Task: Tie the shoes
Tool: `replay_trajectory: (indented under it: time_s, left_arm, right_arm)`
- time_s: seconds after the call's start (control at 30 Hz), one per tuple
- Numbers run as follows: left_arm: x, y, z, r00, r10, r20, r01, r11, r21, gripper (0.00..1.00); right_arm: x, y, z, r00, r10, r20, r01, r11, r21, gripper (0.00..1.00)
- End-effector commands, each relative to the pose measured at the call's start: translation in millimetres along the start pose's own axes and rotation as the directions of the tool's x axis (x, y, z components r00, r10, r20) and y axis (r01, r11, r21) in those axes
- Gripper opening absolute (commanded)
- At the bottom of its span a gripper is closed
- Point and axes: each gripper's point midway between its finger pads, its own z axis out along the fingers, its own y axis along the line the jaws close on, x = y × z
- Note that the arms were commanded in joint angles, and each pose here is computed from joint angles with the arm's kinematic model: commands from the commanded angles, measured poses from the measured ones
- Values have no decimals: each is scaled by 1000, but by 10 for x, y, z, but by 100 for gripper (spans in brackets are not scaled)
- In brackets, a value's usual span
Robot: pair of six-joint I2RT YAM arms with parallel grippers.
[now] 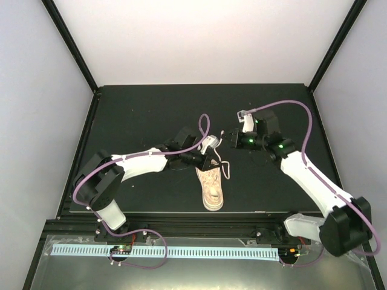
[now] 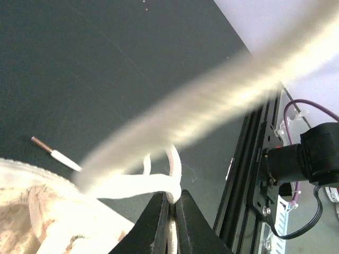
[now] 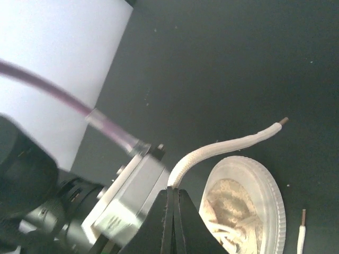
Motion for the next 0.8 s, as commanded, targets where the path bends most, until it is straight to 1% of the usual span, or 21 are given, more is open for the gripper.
replay_trajectory:
  time_s: [0.0, 0.03, 0.07, 0.1, 0.2, 0.27, 0.33, 0.37, 0.43, 0.5, 0.57, 0.67, 0.77]
  left_arm:
    - [-15, -24, -101, 998, 21, 57, -21, 1000, -7, 2]
    - [15, -17, -123, 998, 15, 64, -15, 1000, -12, 2]
    - [76, 14, -146, 998, 4, 68, -2, 1000, -22, 1]
    - [97, 32, -169, 997, -4, 80, 6, 1000, -29, 2]
    - [147, 81, -233, 992, -23, 127, 29, 998, -46, 1]
    - [190, 144, -269, 988, -40, 152, 51, 996, -71, 2]
    - [218, 175, -297, 985, -51, 164, 66, 994, -82, 2]
    - [225, 180, -304, 985, -53, 167, 68, 994, -83, 2]
    - [221, 170, -315, 983, -52, 174, 67, 995, -80, 2]
    - [197, 140, -322, 983, -44, 178, 57, 996, -70, 2]
    - [163, 105, -324, 982, -36, 183, 47, 997, -57, 1]
    - [87, 35, -332, 980, -20, 196, 27, 999, -35, 2]
    - [25, -3, -319, 981, -17, 192, 22, 999, -23, 2]
  right_arm:
    - [-109, -13, 281, 997, -64, -29, 65, 997, 32, 2]
    - [-104, -21, 370, 997, -69, -42, 71, 997, 36, 2]
    - [-84, -22, 465, 996, -72, -58, 74, 997, 36, 4]
    - [-60, -39, 560, 995, -70, -74, 73, 997, 40, 12]
    - [-6, -114, 772, 990, -67, -127, 78, 993, 86, 51]
    - [-24, -219, 790, 989, -63, -137, 84, 985, 150, 66]
    - [-81, -374, 694, 990, -71, -120, 100, 961, 257, 72]
    - [-83, -447, 626, 991, -72, -112, 102, 950, 294, 74]
    - [-36, -569, 484, 993, -61, -101, 91, 941, 326, 74]
    - [118, -746, 389, 993, -32, -114, 71, 931, 358, 71]
    - [362, -890, 344, 988, -11, -154, 69, 924, 376, 66]
    - [769, -985, 314, 980, 6, -199, 60, 943, 327, 55]
    - [1016, -954, 244, 980, -14, -196, 63, 966, 250, 53]
